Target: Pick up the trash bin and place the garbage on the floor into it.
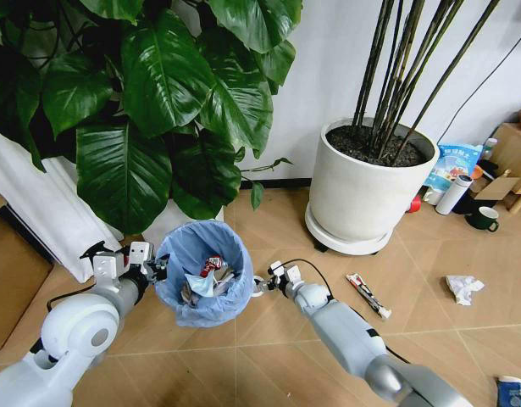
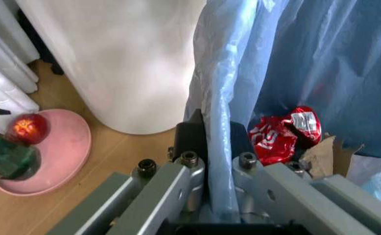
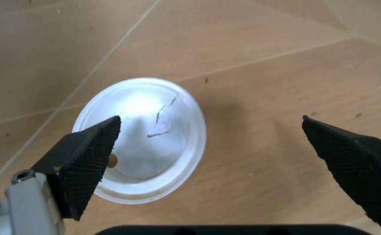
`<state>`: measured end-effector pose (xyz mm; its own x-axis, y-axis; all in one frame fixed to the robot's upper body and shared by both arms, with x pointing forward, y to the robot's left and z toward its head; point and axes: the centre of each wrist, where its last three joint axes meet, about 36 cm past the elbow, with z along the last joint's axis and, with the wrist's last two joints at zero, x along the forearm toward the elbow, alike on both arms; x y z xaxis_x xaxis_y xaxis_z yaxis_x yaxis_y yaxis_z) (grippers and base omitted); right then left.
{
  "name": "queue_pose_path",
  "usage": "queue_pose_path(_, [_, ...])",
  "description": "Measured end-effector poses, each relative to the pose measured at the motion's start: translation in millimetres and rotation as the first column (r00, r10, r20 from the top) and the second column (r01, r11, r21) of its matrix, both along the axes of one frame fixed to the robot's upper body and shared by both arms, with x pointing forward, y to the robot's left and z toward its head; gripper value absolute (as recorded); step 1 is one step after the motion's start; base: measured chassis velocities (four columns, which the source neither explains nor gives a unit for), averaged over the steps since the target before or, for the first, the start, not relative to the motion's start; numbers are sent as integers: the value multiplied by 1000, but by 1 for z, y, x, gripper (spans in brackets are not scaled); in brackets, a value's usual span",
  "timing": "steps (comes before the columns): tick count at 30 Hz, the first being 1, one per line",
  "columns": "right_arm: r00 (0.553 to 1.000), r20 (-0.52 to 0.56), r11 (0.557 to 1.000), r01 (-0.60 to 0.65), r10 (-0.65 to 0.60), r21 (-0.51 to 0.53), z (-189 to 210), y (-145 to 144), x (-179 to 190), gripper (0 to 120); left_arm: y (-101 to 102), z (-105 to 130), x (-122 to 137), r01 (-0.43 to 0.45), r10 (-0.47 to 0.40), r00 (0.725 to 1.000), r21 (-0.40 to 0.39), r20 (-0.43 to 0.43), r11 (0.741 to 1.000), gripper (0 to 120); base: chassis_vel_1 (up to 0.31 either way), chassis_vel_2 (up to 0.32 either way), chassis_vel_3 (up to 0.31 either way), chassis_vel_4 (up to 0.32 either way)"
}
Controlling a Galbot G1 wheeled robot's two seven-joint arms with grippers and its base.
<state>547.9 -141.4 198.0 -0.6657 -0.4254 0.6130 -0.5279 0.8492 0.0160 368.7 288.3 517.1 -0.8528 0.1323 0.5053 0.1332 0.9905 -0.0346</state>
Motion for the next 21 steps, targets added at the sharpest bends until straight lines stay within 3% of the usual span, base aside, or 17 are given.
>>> queue_pose_path(8, [999,-40,999,32,-31,34,-8,22,5,100,-2,3,-1,10,-10,1000,-4,10,1000,0,0,0,0,0])
queue_pose_path(21, [993,-83,996,82,-79,36,-18,23,3,100,-3,7,-3,18,-18,1000,-1,24,1000,0,0,0,0,0])
